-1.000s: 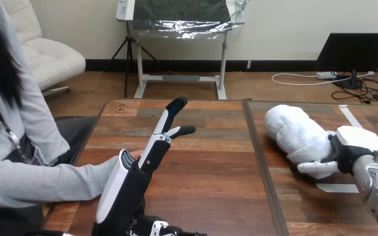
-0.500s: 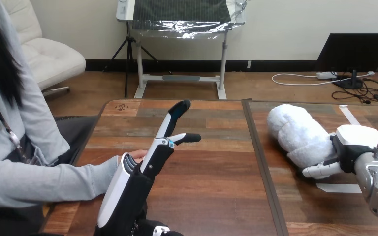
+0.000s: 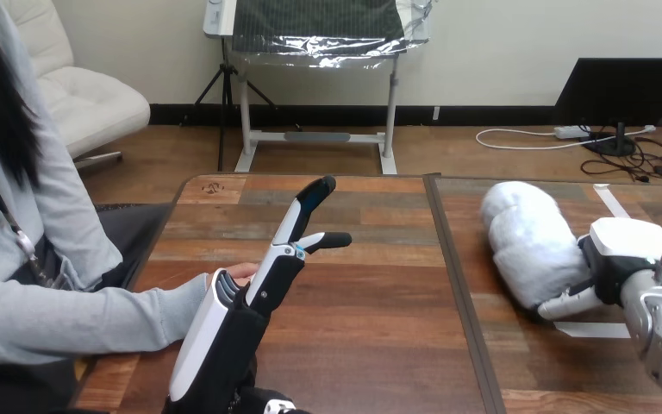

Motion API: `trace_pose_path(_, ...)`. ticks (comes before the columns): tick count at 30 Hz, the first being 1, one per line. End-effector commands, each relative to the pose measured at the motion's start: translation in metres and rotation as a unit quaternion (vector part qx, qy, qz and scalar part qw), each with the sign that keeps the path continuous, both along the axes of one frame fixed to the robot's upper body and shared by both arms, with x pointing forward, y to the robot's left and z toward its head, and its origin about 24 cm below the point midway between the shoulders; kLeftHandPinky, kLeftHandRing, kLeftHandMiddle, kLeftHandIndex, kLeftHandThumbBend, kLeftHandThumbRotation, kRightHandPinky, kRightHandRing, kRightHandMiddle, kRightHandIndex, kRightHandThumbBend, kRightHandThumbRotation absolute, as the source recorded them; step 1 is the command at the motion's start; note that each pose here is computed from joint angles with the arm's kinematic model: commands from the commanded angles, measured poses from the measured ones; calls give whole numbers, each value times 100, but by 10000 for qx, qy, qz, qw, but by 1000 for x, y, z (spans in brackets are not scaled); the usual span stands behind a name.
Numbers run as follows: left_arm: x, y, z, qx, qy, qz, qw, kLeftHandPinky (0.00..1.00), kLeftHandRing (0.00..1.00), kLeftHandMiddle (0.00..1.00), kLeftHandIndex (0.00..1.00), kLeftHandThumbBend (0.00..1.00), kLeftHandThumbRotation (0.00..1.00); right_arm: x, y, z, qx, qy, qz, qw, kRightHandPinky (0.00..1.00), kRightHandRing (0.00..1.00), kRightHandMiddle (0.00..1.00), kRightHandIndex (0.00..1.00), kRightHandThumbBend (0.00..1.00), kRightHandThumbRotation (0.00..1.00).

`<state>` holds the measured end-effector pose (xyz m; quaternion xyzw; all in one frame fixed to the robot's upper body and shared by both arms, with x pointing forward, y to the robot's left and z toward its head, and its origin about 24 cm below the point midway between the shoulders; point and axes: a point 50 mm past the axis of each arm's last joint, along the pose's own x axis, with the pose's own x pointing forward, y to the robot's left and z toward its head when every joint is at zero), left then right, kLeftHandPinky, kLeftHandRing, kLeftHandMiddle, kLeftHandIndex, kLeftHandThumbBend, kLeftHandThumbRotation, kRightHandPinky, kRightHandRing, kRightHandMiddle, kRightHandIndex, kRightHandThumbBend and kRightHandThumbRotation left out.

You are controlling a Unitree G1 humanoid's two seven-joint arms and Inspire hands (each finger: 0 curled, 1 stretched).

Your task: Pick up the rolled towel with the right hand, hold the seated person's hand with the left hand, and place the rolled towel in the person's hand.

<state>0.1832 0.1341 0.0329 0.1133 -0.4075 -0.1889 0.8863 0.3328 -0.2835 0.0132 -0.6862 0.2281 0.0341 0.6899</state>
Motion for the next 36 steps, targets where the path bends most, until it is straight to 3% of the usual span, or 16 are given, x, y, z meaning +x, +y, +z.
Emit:
trace_pose_path(1,5,1,10,-91,-270,55,9996,80,100,100,100,100,79,-1,12,-7,313,-180,55,9993,32,43,52,60,94,31)
trace_pose_path(11,5,1,11,-67,-268,32,9996,80,100,100,100,100,77,-2,11,-6,605,-513,-49,9968,29,40,49,55,91,14)
trace_pose_path(21,6,1,11,-36,-303,71,9995,75,98,100,100,100,77,-2,11,-5,777,-763,-149,9939,27,37,45,52,89,4)
trace_pose_path(36,7,1,10,-45,-234,34,9997,72,97,100,100,100,75,0,14,-3,1026,-1020,-271,9891,26,34,43,49,84,0)
